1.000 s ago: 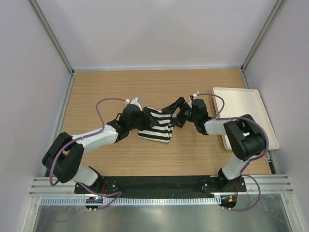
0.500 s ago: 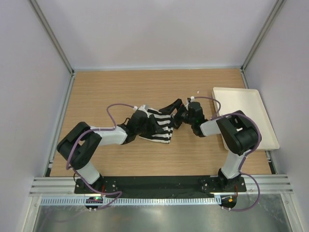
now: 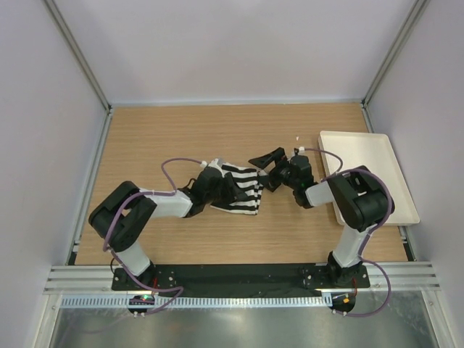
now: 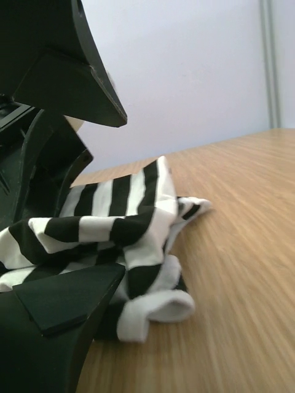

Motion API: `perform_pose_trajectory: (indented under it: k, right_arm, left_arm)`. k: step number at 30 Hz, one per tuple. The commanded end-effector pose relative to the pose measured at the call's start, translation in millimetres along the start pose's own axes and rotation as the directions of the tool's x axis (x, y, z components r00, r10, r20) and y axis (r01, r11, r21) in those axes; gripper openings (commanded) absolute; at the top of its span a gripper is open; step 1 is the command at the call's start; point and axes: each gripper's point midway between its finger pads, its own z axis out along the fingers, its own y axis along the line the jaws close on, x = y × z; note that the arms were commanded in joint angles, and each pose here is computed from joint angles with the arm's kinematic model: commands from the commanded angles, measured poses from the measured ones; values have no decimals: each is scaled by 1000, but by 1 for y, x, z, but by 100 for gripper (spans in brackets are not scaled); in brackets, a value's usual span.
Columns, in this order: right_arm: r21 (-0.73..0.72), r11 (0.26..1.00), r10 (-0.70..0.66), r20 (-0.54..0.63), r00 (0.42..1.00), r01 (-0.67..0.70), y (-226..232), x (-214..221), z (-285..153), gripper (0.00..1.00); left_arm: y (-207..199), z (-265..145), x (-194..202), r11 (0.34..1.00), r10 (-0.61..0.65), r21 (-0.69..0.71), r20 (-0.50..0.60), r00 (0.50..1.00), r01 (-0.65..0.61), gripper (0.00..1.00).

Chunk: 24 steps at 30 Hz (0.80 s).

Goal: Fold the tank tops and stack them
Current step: Fold the tank top

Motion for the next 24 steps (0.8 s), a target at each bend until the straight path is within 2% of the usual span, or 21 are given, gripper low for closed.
perform_pose_trajectory:
  k: [1, 4, 7, 12, 14, 16, 18, 20, 21, 22, 24]
  right_arm:
    - [-133, 991, 5, 130, 991, 13, 39, -35, -9, 100]
    - [-173, 985, 31, 188, 982, 2, 47, -55, -19, 100]
    - [-202, 979, 20, 188, 982, 19, 60, -67, -23, 100]
    - [-53, 995, -79, 164, 983, 89, 43, -57, -31, 99]
    - [-9, 992, -120, 154, 981, 123, 37, -52, -41, 90]
    - [4, 985, -172, 150, 974, 173, 36, -48, -49, 75]
    - [82, 975, -217, 133, 967, 207, 23, -48, -53, 69]
    - [182, 940, -306, 74, 949, 288, 2, -45, -56, 63]
    - [195, 928, -334, 58, 941, 318, 4, -47, -55, 54]
    - [252, 896, -378, 0, 926, 365, -13, -43, -58, 49]
    - [279, 871, -415, -26, 910, 405, -17, -45, -59, 39]
  left_arm:
    - [15, 4, 11, 999, -7, -42, -20, 1000, 6, 47]
    - [17, 5, 12, 999, -8, -49, -23, 1000, 7, 46]
    - [18, 5, 12, 999, -9, -48, -21, 1000, 8, 46]
    - [16, 4, 11, 999, -3, -41, -18, 1000, 2, 46]
    - [14, 3, 10, 1000, 1, -32, -14, 1000, -1, 46]
    - [12, 3, 9, 1000, 5, -26, -10, 1000, -5, 46]
    - [12, 3, 9, 1000, 5, -25, -12, 1000, -6, 46]
    - [12, 3, 10, 1000, 5, -23, -15, 1000, -5, 46]
    - [11, 3, 10, 1000, 7, -20, -15, 1000, -7, 46]
    - [11, 3, 9, 1000, 7, -19, -13, 1000, -8, 46]
    - [10, 3, 10, 1000, 10, -17, -17, 1000, -10, 45]
